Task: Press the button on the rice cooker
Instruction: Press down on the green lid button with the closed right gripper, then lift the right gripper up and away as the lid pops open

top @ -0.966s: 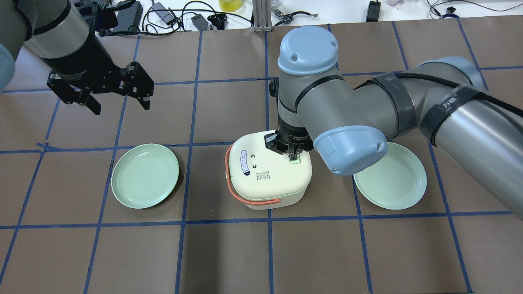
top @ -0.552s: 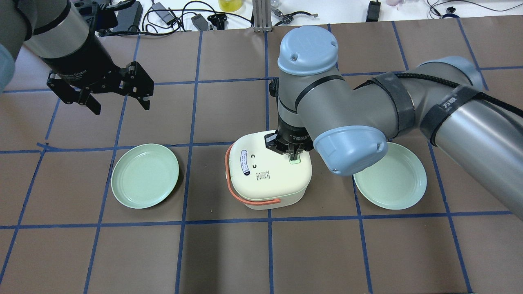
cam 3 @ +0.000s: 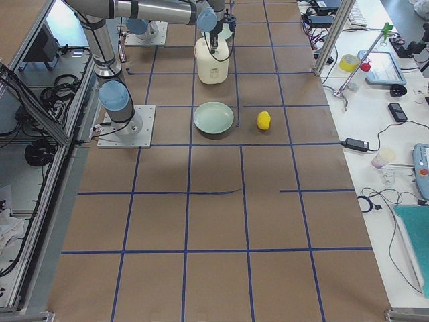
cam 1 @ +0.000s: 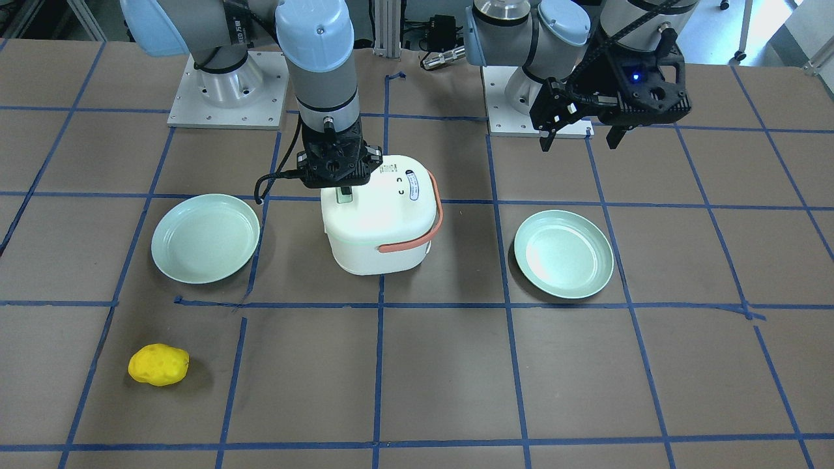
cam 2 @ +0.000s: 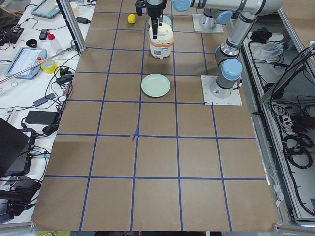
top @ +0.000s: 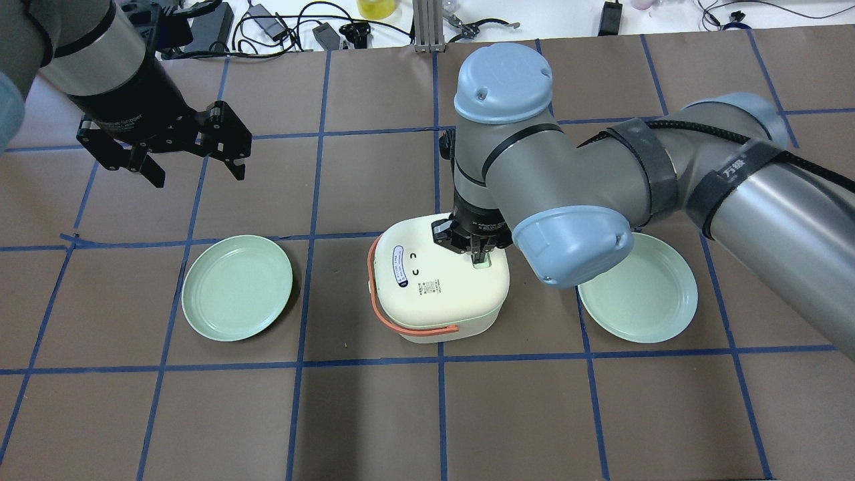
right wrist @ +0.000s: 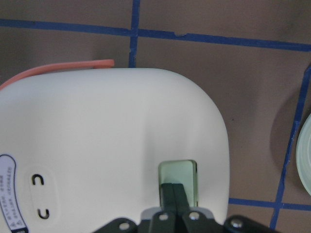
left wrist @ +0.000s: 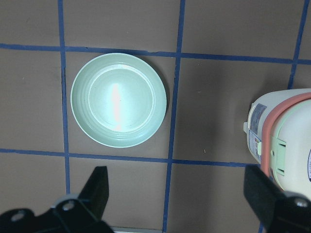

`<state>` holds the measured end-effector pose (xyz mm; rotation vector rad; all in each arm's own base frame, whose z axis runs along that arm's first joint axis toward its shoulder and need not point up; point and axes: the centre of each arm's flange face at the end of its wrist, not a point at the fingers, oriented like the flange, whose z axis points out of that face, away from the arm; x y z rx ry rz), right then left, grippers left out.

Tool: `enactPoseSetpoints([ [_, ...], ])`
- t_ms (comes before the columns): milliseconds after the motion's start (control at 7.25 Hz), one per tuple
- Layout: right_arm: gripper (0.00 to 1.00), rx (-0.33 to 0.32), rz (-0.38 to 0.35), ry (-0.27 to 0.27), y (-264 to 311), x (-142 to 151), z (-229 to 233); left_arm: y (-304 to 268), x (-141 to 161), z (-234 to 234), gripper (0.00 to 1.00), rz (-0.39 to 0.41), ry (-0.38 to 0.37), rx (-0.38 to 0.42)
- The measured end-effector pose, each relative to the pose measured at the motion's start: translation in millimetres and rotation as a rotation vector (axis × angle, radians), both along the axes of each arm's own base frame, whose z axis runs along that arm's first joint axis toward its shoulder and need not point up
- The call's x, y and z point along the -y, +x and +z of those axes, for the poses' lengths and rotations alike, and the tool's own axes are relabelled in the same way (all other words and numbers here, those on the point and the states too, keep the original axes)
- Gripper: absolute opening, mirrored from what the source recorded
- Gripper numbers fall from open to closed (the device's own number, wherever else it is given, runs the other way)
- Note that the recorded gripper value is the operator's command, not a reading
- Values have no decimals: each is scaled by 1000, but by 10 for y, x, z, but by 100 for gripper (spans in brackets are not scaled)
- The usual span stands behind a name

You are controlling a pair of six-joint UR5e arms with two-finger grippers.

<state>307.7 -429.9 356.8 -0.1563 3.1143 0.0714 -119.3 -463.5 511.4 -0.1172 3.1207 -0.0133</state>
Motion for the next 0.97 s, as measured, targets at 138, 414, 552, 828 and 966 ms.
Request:
enactPoseSetpoints([
  [138, 87, -1, 1, 0, -1, 1, 0, 0, 0, 0, 100, 0, 0, 0],
  [414, 100, -6, -5, -21, -6, 30, 85, 0, 0, 0, 100, -1, 0, 0],
  [552, 100, -4, -10, -39, -13, 54, 209, 0, 0, 0, 100, 0, 0, 0],
  [828, 100, -36, -28, -62, -137, 181, 618, 0, 0, 0, 100, 0, 0, 0],
  [966, 100, -50, -45, -60, -286, 289, 861, 0, 0, 0, 100, -1, 0, 0],
])
